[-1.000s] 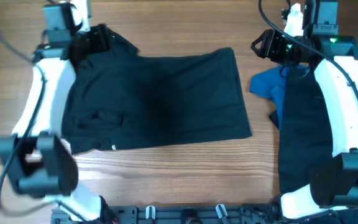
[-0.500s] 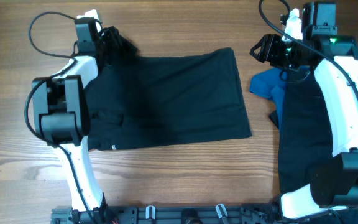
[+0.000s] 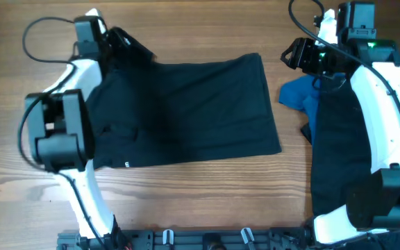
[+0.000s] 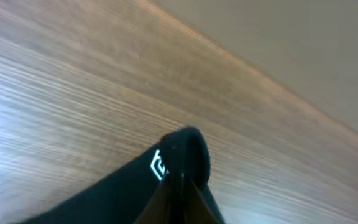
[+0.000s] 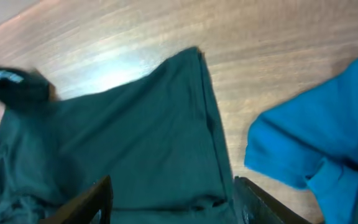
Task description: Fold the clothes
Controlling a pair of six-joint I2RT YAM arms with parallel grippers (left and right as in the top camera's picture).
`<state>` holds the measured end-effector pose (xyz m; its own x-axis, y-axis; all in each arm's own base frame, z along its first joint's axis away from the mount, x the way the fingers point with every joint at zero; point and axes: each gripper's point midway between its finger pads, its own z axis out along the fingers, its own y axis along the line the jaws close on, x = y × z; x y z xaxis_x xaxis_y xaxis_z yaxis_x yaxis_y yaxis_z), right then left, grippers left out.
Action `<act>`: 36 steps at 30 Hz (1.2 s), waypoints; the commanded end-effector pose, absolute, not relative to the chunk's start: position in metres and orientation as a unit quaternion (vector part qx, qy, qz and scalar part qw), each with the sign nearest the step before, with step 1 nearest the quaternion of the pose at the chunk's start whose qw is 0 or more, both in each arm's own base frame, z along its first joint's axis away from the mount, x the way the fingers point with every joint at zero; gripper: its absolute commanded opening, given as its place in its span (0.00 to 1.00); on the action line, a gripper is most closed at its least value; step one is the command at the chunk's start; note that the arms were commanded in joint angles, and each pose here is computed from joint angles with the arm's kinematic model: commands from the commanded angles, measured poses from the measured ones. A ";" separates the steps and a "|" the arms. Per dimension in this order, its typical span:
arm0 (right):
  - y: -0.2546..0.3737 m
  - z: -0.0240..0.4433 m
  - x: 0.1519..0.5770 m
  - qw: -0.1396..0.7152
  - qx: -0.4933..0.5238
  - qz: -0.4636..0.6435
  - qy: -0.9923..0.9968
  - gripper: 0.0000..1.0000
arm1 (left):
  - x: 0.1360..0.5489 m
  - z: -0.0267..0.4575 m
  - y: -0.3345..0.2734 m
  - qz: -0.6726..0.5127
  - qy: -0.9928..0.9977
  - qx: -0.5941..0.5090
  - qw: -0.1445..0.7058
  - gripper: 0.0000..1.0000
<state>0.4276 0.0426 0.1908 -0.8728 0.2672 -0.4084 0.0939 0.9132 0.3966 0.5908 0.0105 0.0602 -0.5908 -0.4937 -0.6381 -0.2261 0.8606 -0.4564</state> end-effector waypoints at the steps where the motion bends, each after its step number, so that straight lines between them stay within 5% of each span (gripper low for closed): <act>1: 0.039 0.151 0.434 0.201 0.106 0.170 0.959 0.61 | 0.572 0.140 0.022 -0.154 0.873 -0.182 0.426 0.06; 7: 0.064 0.114 0.438 0.165 0.036 0.186 0.968 0.56 | 0.510 0.114 0.016 -0.130 0.928 -0.184 0.298 0.10; 14: 0.062 0.117 0.478 0.246 0.008 0.165 0.955 0.54 | 0.418 0.069 0.028 -0.048 0.969 -0.220 0.105 0.09; 16: 0.064 0.111 0.485 0.249 0.015 0.169 0.953 0.54 | 0.399 0.065 0.026 -0.044 0.971 -0.224 0.066 0.22; 18: 0.064 0.103 0.487 0.245 0.016 0.172 0.954 0.54 | 0.384 0.064 0.024 -0.039 0.973 -0.225 0.035 0.54; 19: 0.065 0.100 0.487 0.242 0.016 0.172 0.955 0.54 | 0.383 0.064 0.024 -0.039 0.973 -0.225 0.034 0.59; 28: 0.064 0.092 0.477 0.215 0.020 0.170 0.961 0.54 | 0.453 0.075 0.036 -0.046 0.966 -0.195 0.162 0.42; 33: 0.064 0.090 0.474 0.208 0.022 0.170 0.963 0.54 | 0.456 0.032 0.028 -0.040 0.978 -0.160 0.131 0.40; 36: 0.064 0.090 0.473 0.207 0.022 0.170 0.963 0.55 | 0.457 0.022 0.030 -0.036 0.980 -0.152 0.126 0.27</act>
<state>0.4737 0.0644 0.0929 -0.9098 0.1086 -0.4005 -0.0359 0.9409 0.3368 0.4543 0.0288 0.0344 -0.9010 -0.3619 -0.2394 -0.3363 0.9310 -0.1415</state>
